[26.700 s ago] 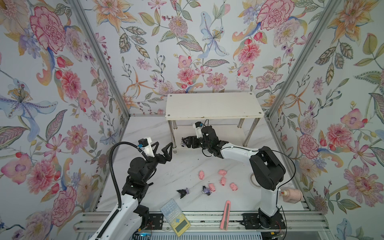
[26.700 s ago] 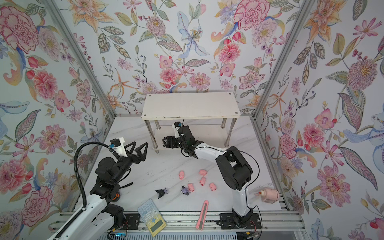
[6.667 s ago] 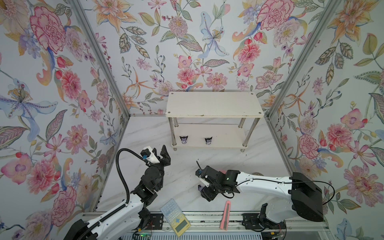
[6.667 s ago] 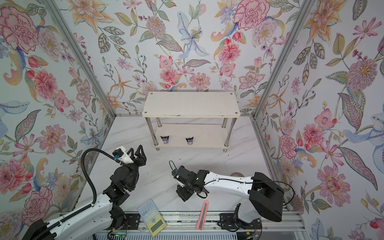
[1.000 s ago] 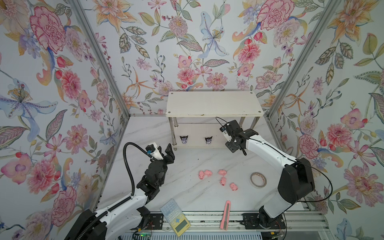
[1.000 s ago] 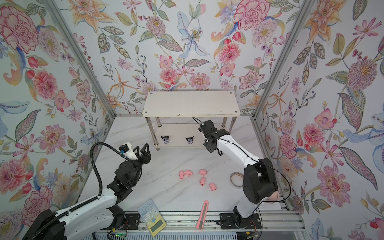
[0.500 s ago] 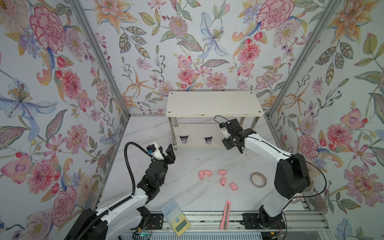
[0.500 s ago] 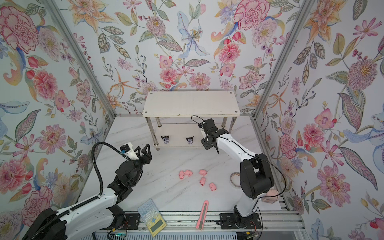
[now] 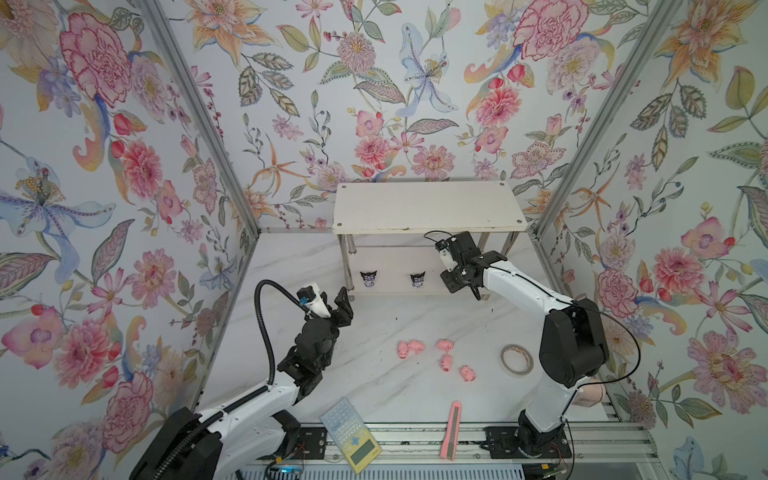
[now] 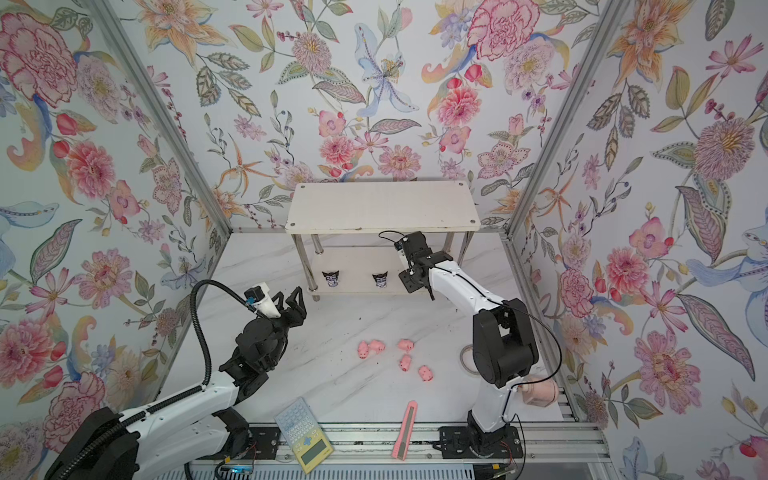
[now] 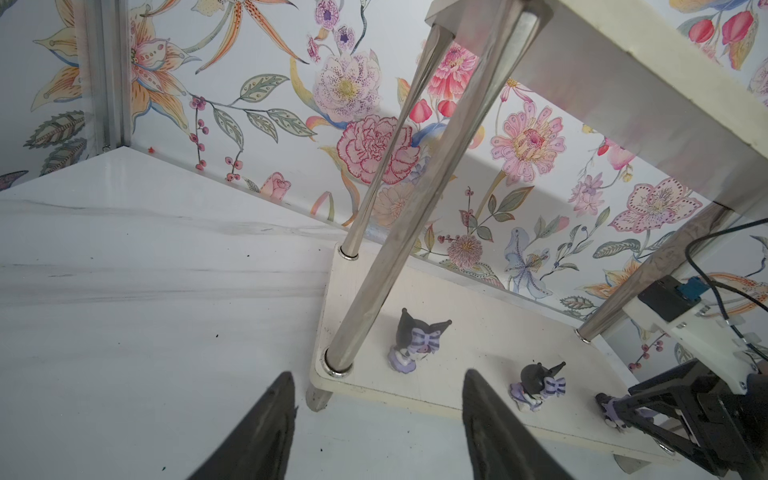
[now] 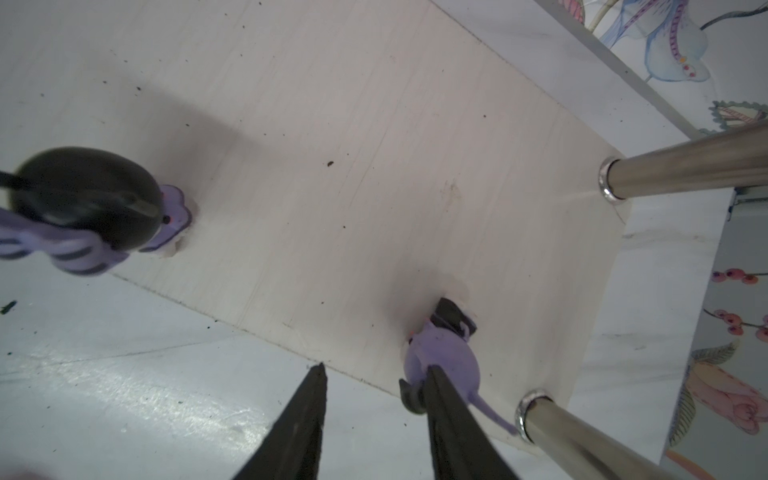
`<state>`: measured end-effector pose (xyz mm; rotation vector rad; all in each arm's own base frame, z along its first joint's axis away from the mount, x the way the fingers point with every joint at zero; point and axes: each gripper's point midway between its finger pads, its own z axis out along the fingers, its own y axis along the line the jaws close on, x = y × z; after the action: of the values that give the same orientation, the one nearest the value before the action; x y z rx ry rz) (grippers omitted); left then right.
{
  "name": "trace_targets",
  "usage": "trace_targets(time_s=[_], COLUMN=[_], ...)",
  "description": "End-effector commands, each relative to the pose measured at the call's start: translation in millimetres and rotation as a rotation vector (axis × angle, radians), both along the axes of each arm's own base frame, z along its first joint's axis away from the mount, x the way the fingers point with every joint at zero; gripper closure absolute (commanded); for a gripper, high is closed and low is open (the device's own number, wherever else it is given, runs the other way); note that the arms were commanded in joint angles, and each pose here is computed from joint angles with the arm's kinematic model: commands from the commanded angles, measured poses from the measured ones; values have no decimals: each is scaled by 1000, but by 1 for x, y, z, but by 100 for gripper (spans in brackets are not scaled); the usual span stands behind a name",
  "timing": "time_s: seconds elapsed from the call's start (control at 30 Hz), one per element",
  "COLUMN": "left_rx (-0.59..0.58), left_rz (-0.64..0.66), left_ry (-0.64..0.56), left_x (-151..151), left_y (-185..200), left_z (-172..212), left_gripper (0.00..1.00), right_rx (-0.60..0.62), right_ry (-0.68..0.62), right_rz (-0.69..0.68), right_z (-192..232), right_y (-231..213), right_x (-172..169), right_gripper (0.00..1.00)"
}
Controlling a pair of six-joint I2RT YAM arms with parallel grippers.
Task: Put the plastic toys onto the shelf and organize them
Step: 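Raise the open right gripper up and back out from under the shelf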
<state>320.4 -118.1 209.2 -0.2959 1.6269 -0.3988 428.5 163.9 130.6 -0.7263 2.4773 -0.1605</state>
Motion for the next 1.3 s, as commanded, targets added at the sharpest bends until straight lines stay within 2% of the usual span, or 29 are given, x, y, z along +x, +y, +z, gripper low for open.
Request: trace_targets(time_s=[0.0,0.33,0.73,1.1,1.27], left_rx=[-16,-19,-29,-36,-36], left_rz=[5,2,-7,-23,-30], left_ry=[-29,-29,-31,-29,-28], left_x=[5,5,4,7,9], left_y=[0,-1,-2,-7,-9], left_z=[14,15,16,18,19], left_gripper=[35,35,35,35,35], right_rx=[1,-11,-30,-11,48], right_ry=[-17,-6,-58,-89,-98], right_rz=[-6,-20,-50,-79,-90], right_z=[1,-5,10,21,29], right_y=[-1,-7,-23,-35,-34], right_x=[13,12,6,2,-9], right_gripper=[58,63,64,63,64])
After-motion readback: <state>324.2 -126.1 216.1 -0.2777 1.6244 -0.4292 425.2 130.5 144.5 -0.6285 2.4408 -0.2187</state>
